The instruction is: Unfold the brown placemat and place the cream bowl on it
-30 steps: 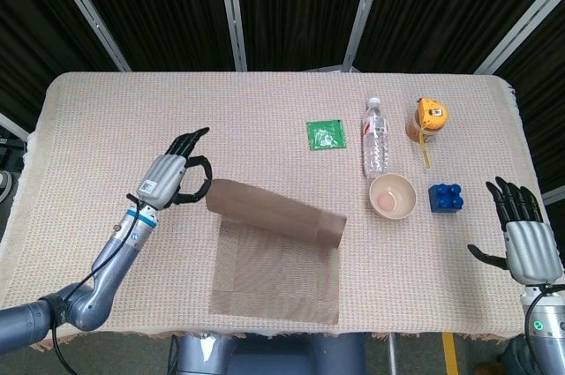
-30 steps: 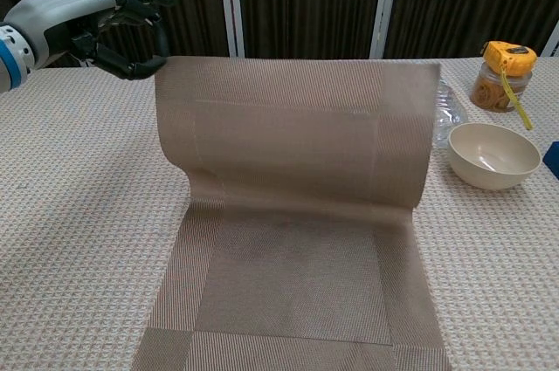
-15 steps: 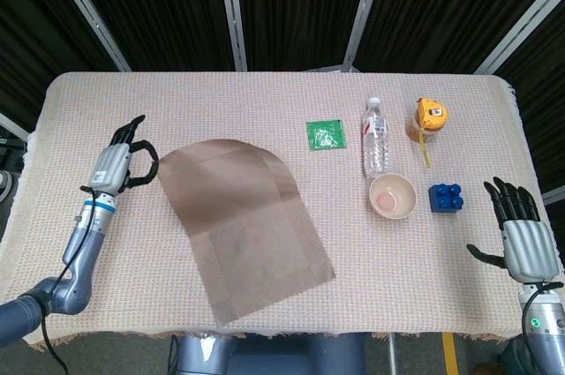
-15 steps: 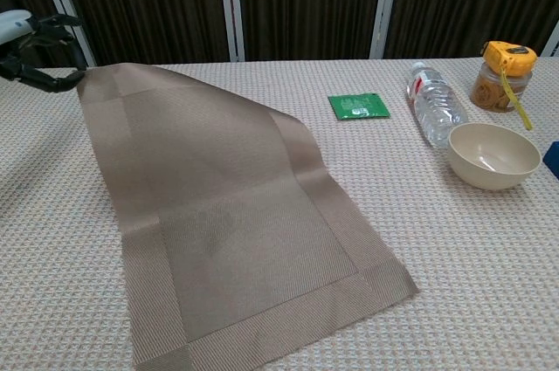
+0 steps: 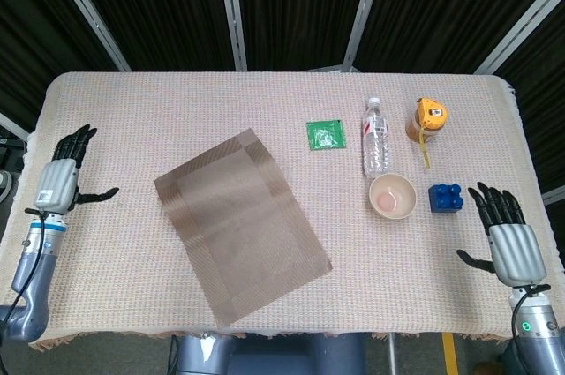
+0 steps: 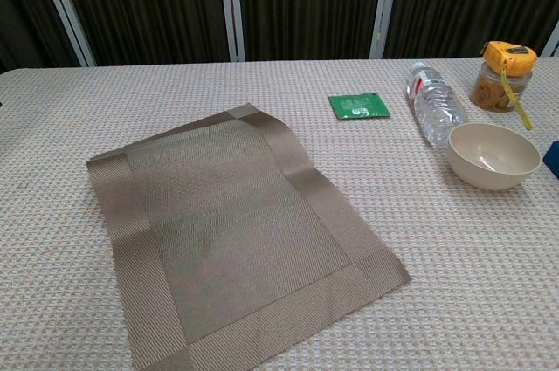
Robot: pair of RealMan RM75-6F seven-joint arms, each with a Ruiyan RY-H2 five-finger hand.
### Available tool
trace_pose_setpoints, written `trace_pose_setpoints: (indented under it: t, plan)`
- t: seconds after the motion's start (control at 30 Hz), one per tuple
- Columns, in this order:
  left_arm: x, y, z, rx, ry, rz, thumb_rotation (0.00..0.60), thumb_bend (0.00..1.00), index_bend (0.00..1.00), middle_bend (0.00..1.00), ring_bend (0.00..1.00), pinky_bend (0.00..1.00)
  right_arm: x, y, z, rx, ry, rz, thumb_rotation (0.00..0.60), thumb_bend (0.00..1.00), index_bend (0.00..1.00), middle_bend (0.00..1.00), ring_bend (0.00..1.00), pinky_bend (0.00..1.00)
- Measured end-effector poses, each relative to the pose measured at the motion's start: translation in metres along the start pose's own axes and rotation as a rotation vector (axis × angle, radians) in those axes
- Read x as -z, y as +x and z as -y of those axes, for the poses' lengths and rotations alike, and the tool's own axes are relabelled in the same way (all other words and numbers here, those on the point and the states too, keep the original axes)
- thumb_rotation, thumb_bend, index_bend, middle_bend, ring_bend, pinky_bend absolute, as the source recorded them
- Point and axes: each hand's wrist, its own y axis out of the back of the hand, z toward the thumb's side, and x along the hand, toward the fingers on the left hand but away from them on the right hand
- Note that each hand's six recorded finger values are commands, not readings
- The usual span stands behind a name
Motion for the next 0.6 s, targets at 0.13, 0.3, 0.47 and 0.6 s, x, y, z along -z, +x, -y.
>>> trace_pose_setpoints:
  t: [0.13, 0.3, 0.47, 0.6]
  plan:
    - [-0.006, -0.016, -0.014, -0.023, 0.074, 0.002, 0.600, 0.00, 0.00, 0.00, 0.00, 0.00, -0.019, 0.001, 0.006, -0.029, 0.029, -0.086, 0.600, 0.00, 0.00, 0.00, 0.00, 0.00]
    - [-0.020, -0.049, -0.030, -0.046, 0.158, -0.015, 0.600, 0.00, 0.00, 0.00, 0.00, 0.00, -0.058, 0.003, 0.021, -0.120, 0.043, -0.255, 0.600, 0.00, 0.01, 0.00, 0.00, 0.00]
    - [-0.026, -0.081, -0.042, -0.034, 0.212, -0.054, 0.600, 0.00, 0.00, 0.00, 0.00, 0.00, -0.101, -0.001, 0.040, -0.256, 0.037, -0.421, 0.600, 0.00, 0.07, 0.00, 0.00, 0.00]
    - [-0.026, -0.109, -0.047, -0.020, 0.255, -0.092, 0.600, 0.00, 0.00, 0.00, 0.00, 0.00, -0.130, -0.008, 0.052, -0.331, 0.052, -0.529, 0.600, 0.00, 0.11, 0.00, 0.00, 0.00]
